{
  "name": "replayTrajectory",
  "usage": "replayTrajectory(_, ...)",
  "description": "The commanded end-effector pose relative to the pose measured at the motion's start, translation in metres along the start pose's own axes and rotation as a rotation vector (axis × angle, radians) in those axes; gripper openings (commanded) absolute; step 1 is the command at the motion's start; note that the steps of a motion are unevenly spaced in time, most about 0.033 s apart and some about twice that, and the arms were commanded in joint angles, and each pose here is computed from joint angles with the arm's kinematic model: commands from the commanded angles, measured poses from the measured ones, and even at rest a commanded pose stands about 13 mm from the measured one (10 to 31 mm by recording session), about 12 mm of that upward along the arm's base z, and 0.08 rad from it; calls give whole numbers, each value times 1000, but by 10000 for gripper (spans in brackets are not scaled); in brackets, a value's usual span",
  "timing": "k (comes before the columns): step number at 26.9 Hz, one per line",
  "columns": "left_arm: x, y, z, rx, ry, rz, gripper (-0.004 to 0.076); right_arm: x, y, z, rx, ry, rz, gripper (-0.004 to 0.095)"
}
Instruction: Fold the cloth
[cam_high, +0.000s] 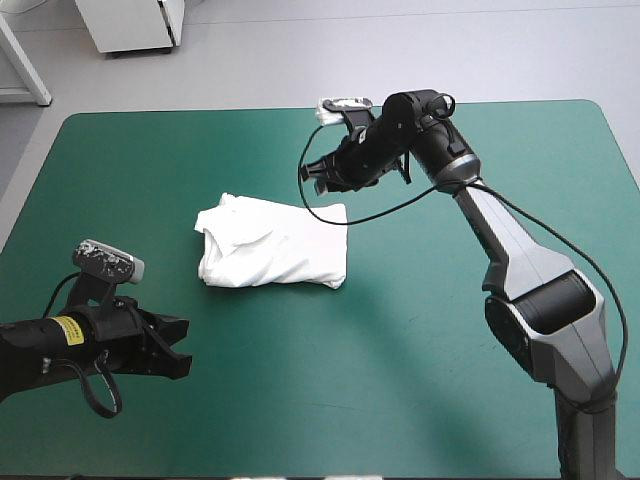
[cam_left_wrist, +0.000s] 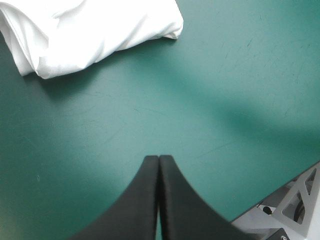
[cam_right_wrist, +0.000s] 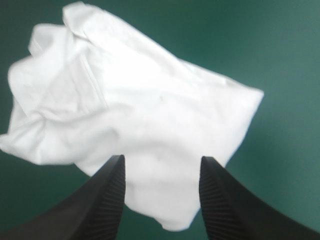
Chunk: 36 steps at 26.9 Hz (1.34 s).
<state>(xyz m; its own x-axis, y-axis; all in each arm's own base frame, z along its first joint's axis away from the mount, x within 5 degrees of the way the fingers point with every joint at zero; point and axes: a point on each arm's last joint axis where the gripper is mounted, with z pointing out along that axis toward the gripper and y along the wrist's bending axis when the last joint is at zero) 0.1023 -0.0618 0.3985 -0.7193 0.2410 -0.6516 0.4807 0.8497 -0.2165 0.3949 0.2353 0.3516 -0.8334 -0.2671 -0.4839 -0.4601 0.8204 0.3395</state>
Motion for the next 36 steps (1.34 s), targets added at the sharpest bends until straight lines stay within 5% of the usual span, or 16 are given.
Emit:
replayTrajectory(1,-8,-3,-6,12,-80,13,-9,16,2,-19,2,5,-3,434)
replayTrajectory(4,-8,-3,-6,12,-80,17,-9,37,-12,16,10,120,49,448)
replayTrajectory(23,-8,-2,-6,3,-84,20,-9,53,-30,100,-91,211,152,435)
replayTrajectory(25,-9,-2,-6,3,-91,20,-9,55,-31,103,-91,231,155,367)
replayTrajectory(29,-11,-2,-6,1,-110,20,-9,58,-33,105,-74,252,146,-6)
replayTrajectory(36,-13,-1,-5,-1,-124,19,-9,58,-36,100,-21,269,131,-18)
